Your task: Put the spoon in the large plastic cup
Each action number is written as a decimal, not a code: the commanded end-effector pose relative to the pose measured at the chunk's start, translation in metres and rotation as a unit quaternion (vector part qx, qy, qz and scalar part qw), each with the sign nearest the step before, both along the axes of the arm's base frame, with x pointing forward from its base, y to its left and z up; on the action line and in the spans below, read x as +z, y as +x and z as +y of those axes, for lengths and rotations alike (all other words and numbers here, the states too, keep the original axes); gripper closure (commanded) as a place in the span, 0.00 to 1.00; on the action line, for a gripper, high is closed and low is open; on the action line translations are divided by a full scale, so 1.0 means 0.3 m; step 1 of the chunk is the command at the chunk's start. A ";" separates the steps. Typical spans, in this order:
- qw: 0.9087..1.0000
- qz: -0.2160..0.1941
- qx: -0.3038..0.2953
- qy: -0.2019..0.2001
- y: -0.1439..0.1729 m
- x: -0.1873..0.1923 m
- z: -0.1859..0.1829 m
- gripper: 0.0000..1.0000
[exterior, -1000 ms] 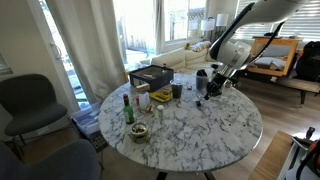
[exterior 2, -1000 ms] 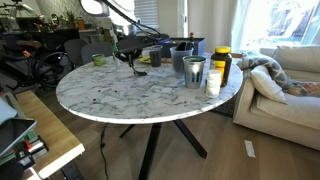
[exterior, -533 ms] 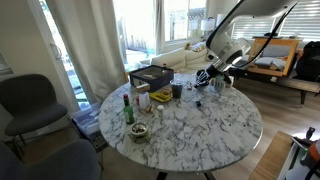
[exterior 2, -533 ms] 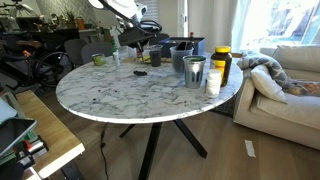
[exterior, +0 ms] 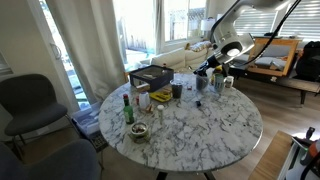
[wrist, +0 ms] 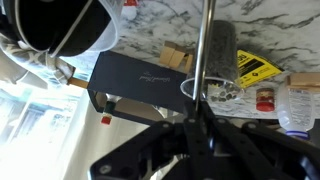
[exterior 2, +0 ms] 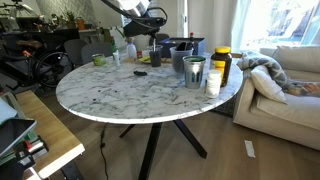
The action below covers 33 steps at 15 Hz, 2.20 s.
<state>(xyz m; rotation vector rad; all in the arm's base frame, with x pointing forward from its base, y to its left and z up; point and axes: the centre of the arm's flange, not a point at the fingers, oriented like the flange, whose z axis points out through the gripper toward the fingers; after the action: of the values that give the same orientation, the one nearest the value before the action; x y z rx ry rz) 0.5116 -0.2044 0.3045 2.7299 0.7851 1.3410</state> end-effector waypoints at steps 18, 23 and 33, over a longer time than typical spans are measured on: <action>0.961 -0.081 -0.265 -0.004 0.036 -0.016 -0.214 0.98; 0.963 -0.084 -0.255 0.016 0.062 -0.116 -0.096 0.98; 0.949 -0.177 -0.259 0.039 0.112 0.013 -0.135 0.98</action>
<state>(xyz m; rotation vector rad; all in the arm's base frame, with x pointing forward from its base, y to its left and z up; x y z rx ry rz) 0.5479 -0.2503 0.3188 2.4519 0.0131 1.5803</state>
